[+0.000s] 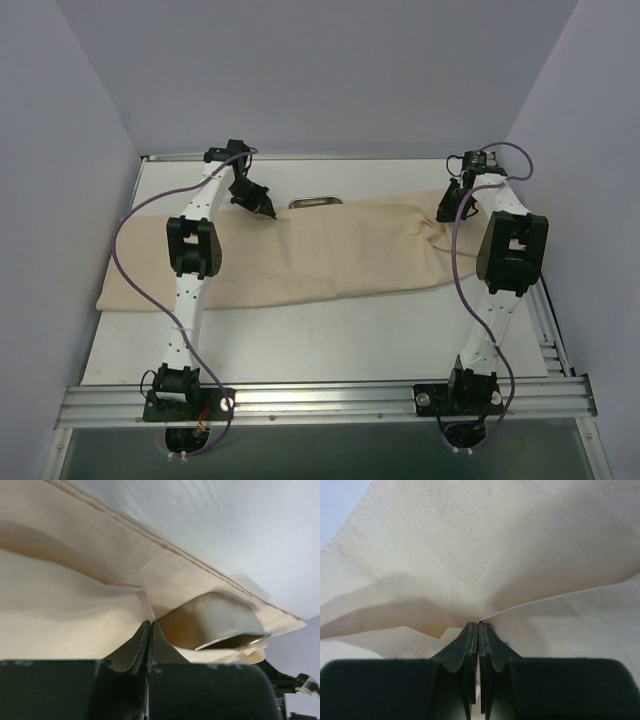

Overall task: Open and lay out the surgical kit
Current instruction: Open the surgical kit at the center of the board.

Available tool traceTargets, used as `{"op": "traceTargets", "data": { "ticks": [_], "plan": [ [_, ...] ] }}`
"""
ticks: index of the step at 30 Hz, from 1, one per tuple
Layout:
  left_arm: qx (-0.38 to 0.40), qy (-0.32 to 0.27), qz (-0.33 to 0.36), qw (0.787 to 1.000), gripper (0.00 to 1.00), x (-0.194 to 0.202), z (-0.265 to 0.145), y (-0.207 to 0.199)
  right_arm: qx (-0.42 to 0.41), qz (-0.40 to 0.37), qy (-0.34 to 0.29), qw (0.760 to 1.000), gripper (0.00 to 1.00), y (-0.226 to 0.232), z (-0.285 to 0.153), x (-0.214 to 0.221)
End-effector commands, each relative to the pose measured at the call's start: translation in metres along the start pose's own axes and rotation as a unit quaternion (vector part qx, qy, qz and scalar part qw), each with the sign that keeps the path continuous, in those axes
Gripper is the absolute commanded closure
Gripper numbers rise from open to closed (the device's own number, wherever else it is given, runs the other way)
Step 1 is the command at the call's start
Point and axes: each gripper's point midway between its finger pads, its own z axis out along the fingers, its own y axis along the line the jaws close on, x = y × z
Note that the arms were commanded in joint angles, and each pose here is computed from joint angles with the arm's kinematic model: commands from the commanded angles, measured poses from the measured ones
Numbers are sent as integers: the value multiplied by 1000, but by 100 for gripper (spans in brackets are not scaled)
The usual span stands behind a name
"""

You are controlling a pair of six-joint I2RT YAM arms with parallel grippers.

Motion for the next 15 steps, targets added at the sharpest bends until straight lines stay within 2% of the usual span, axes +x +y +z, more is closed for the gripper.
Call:
{"op": "traceTargets", "data": {
  "ticks": [1, 5, 9, 11, 12, 13, 14, 15],
  "plan": [
    [39, -65, 86, 993, 98, -4, -60, -15, -20, -3, -31, 999, 100, 15, -45, -21],
    [33, -87, 153, 984, 98, 5, -75, -13, -17, 6, -31, 999, 100, 13, -54, -21],
    [-4, -107, 231, 967, 98, 23, -88, 3, 3, 16, -39, 999, 100, 4, -70, -21],
    [-11, -128, 272, 954, 98, 34, -108, 8, 21, 22, -33, 999, 100, -6, -75, -15],
    [-34, -116, 279, 952, 98, 38, -100, 24, 26, 25, -40, 999, 100, -11, -84, -16],
    [-47, -128, 294, 946, 98, 39, -105, 31, 46, 30, -41, 998, 100, -20, -89, -13],
    [-33, -141, 313, 939, 98, 51, -123, 29, 56, 37, -35, 997, 100, -27, -90, -7],
    [-56, -127, 319, 937, 98, 56, -115, 48, 58, 41, -45, 996, 100, -30, -102, -6]
  ]
}}
